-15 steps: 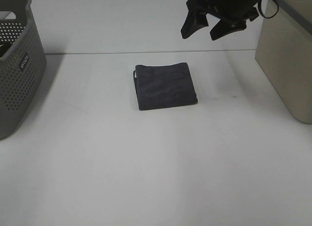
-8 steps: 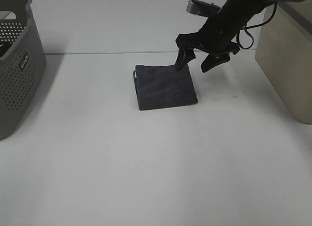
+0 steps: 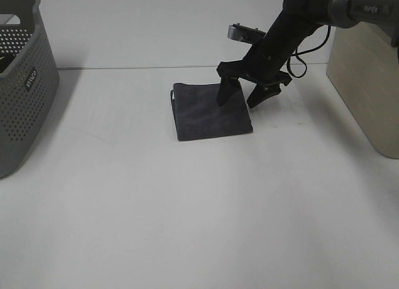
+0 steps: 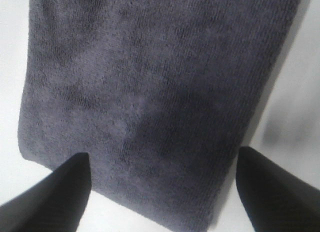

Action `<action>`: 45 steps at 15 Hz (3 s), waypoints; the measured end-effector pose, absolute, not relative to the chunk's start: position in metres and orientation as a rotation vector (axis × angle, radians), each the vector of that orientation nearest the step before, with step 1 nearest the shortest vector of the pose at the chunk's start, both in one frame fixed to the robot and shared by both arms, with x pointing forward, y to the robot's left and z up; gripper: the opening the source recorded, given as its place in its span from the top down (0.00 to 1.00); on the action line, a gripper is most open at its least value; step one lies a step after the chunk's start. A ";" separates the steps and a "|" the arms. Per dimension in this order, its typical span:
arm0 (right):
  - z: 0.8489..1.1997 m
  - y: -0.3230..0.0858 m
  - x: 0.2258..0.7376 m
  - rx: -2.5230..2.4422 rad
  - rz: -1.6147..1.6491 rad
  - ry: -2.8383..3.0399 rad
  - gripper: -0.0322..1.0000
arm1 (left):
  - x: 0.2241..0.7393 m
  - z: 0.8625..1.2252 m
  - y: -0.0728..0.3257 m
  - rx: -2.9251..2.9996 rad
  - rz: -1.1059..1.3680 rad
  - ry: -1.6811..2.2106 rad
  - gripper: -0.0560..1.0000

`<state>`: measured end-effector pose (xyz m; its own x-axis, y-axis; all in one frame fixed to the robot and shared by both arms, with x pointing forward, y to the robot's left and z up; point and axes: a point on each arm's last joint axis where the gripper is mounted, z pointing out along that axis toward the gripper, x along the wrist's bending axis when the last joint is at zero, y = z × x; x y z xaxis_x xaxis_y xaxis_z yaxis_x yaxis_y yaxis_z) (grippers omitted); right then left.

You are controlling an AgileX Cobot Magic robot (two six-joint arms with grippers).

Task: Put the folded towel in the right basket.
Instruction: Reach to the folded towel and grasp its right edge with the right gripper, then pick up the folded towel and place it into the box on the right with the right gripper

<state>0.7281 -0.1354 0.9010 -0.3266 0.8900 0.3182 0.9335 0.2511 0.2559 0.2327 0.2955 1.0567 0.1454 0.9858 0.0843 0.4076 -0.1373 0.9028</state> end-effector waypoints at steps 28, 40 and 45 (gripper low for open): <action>0.980 -0.160 0.737 -1.700 -0.929 -2.319 0.93 | 0.233 1.057 0.295 1.665 0.963 1.361 0.01; 1.193 -0.299 0.664 -2.282 -1.204 -2.519 0.93 | 0.233 1.057 0.295 1.665 0.963 1.361 0.01; 1.194 -0.390 0.652 -2.650 -1.138 -2.250 0.93 | 0.233 1.057 0.295 1.665 0.963 1.361 0.01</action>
<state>0.6521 -0.3902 1.1944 0.1117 0.9868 0.1175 0.6795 -0.1621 0.7155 0.2327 0.2955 1.0567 0.1454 0.9858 0.0843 0.4076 -0.1373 0.9028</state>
